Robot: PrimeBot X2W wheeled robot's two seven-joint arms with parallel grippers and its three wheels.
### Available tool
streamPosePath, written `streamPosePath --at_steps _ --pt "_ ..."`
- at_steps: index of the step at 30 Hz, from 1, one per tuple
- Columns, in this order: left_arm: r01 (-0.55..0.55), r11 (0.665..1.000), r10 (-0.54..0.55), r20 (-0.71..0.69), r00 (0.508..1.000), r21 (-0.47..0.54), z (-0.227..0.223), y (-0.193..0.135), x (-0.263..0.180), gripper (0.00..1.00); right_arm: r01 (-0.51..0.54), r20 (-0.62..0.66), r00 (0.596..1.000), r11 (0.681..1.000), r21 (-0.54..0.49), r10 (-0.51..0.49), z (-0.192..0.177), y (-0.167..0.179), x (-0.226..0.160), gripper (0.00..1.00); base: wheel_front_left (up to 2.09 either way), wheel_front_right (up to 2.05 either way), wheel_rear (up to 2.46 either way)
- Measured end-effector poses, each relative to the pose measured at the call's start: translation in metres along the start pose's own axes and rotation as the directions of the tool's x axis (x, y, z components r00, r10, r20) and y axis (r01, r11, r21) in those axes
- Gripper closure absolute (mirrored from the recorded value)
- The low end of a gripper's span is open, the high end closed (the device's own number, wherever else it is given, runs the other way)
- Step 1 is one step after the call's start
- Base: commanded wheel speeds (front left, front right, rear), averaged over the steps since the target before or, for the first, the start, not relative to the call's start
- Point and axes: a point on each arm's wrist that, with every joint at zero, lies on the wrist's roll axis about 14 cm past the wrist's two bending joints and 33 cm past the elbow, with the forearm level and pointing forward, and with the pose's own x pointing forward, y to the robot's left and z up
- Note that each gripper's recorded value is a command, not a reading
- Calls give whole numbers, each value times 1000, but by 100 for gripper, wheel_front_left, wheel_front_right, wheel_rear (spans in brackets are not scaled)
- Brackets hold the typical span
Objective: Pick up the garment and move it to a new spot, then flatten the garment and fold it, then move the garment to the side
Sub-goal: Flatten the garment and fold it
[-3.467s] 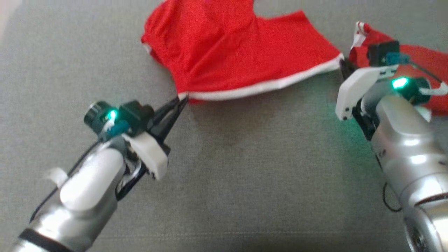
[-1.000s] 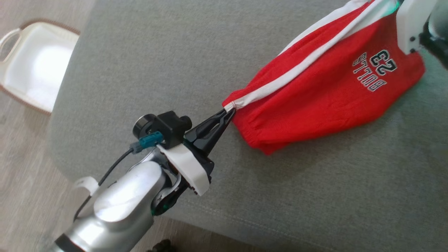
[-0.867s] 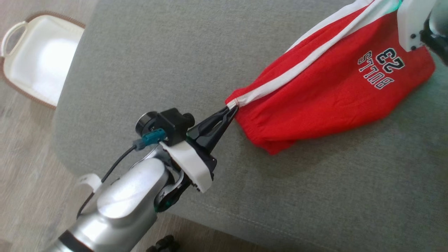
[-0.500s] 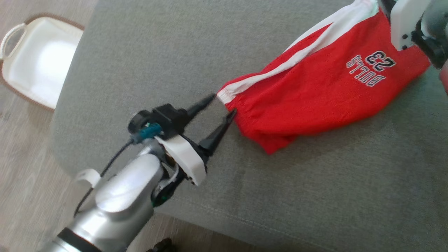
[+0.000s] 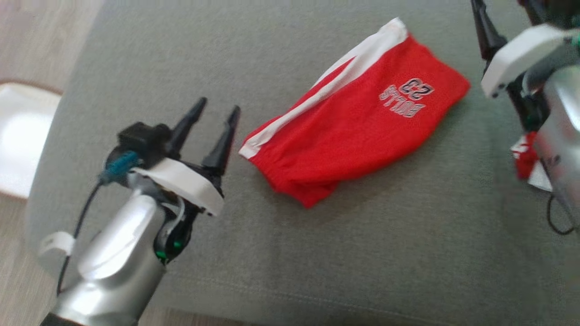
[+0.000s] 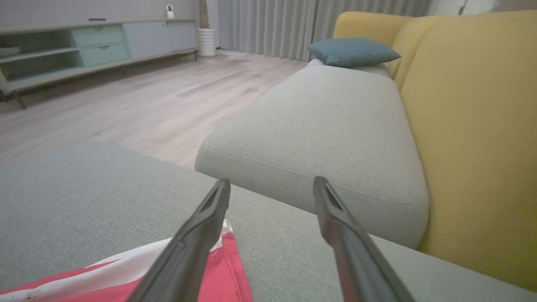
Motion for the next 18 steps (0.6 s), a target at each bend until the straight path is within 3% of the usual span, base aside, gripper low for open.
streamPosePath --at_steps 4,7,11,18 --pt "-70 997 74 103 992 -45 31 8 0 0 70 91 993 996 54 -75 13 -18 -35 0 0 0 0" --pt "-93 994 100 137 986 -56 39 8 -4 0 84 114 990 996 30 -86 14 -20 -56 0 0 0 0" --pt "-118 987 134 159 978 -105 41 9 -9 0 109 118 987 994 25 -111 1 -18 -85 0 0 0 0" --pt "-129 984 149 165 975 -126 31 1 -24 0 205 125 968 972 114 -218 -28 -15 -143 0 0 0 0"
